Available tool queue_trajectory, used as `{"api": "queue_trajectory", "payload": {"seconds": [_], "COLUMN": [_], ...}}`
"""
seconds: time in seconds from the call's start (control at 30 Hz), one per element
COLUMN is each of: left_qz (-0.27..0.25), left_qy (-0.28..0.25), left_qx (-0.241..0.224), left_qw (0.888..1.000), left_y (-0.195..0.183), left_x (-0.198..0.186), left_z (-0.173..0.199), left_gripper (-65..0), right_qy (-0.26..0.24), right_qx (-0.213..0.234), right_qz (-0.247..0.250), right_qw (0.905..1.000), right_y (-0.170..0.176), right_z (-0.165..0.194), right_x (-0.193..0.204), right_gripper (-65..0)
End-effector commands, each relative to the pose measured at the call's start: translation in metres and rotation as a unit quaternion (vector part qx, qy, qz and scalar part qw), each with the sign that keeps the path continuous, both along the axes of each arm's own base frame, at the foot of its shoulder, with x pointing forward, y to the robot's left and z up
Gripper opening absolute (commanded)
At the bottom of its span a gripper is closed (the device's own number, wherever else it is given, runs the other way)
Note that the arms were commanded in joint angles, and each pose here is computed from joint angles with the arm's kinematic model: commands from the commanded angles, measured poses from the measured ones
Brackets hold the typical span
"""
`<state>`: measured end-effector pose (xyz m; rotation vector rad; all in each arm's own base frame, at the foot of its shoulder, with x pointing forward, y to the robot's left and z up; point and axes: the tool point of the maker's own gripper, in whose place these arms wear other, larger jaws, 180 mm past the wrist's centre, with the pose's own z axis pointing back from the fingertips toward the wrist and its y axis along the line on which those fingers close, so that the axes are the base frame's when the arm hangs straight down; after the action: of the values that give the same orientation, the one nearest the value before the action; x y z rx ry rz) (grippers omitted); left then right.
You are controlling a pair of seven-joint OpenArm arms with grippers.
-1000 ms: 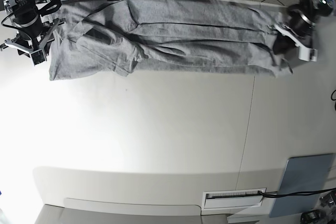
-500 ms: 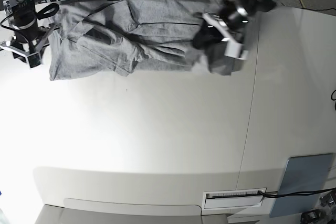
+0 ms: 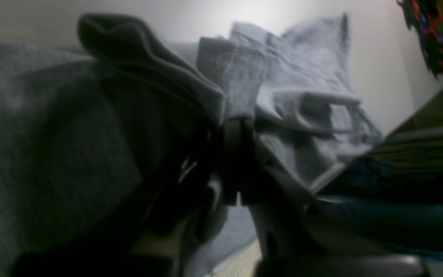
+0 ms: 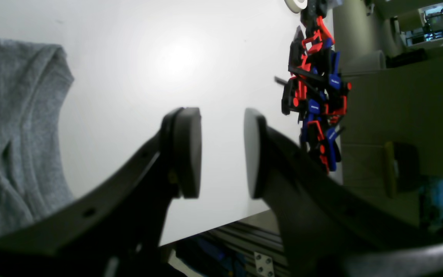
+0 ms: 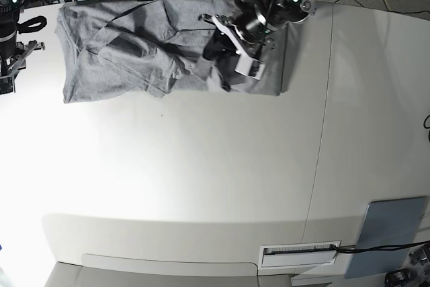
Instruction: Fold the T-shirt properly
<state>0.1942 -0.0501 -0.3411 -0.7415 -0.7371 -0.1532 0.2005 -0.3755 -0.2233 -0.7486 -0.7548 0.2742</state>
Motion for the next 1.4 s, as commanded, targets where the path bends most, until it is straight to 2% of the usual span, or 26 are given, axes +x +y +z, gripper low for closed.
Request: {"api": "queue_trajectory", "payload": {"seconds": [0.0, 0.1, 0.23, 0.27, 0.4, 0.57, 0.77, 0.87, 0.97, 1.03, 1.27, 1.37], "left_qz": [0.002, -0.03, -0.084, -0.088, -0.111, -0.127, -0.085, -0.057, -0.055, -0.05, -0.06, -0.059], "left_qy": [-0.025, -0.055, -0.111, -0.121, -0.136, -0.132, -0.128, -0.123, -0.13, -0.126, -0.128, -0.128], "left_qx": [-0.022, -0.038, -0.06, -0.065, -0.076, -0.028, 0.032, 0.014, -0.006, -0.006, -0.019, -0.021], "left_qw": [0.999, 0.997, 0.988, 0.987, 0.981, 0.983, 0.988, 0.991, 0.99, 0.991, 0.99, 0.99], "left_y": [-0.006, -0.022, -0.044, -0.047, -0.054, -0.042, 0.007, 0.03, 0.039, 0.042, 0.038, 0.037], "left_x": [0.006, 0.006, 0.01, 0.013, 0.011, 0.008, 0.027, 0.034, 0.032, 0.03, 0.026, 0.026], "left_z": [0.015, 0.028, 0.053, 0.058, 0.07, 0.061, 0.042, 0.044, 0.049, 0.047, 0.049, 0.05], "left_gripper": [-65.0, -63.8, -32.9, -29.2, -28.7, -28.7, -28.8, -28.8, -29.0, -29.0, -29.0, -29.0], "right_qy": [-0.018, -0.018, -0.018, -0.018, -0.016, -0.011, 0.018, 0.043, 0.079, 0.09, 0.094, 0.094], "right_qx": [-0.014, 0.0, 0.007, 0.007, 0.007, 0.013, 0.098, 0.172, 0.264, 0.302, 0.376, 0.392], "right_qz": [0.008, 0.01, 0.011, 0.011, 0.01, 0.005, -0.016, -0.033, -0.021, -0.015, -0.013, -0.004], "right_qw": [0.9997, 0.9998, 0.9998, 0.9998, 0.9998, 0.9998, 0.9949, 0.9836, 0.961, 0.9491, 0.9219, 0.9151], "right_y": [0.0, 0.003, 0.004, 0.004, 0.004, 0.004, 0.001, -0.01, -0.003, 0.001, 0.006, 0.005], "right_z": [0.013, 0.01, 0.009, 0.009, 0.009, 0.006, -0.028, -0.064, -0.096, -0.107, -0.122, -0.127], "right_x": [0.005, 0.006, 0.006, 0.006, 0.006, 0.004, -0.004, -0.014, -0.025, -0.027, -0.021, -0.018], "right_gripper": [-46.1, -46.1, -46.1, -46.1, -46.1, -46.1, -46.1, -46.1, -46.1, -46.1, -46.1, -46.1]}}
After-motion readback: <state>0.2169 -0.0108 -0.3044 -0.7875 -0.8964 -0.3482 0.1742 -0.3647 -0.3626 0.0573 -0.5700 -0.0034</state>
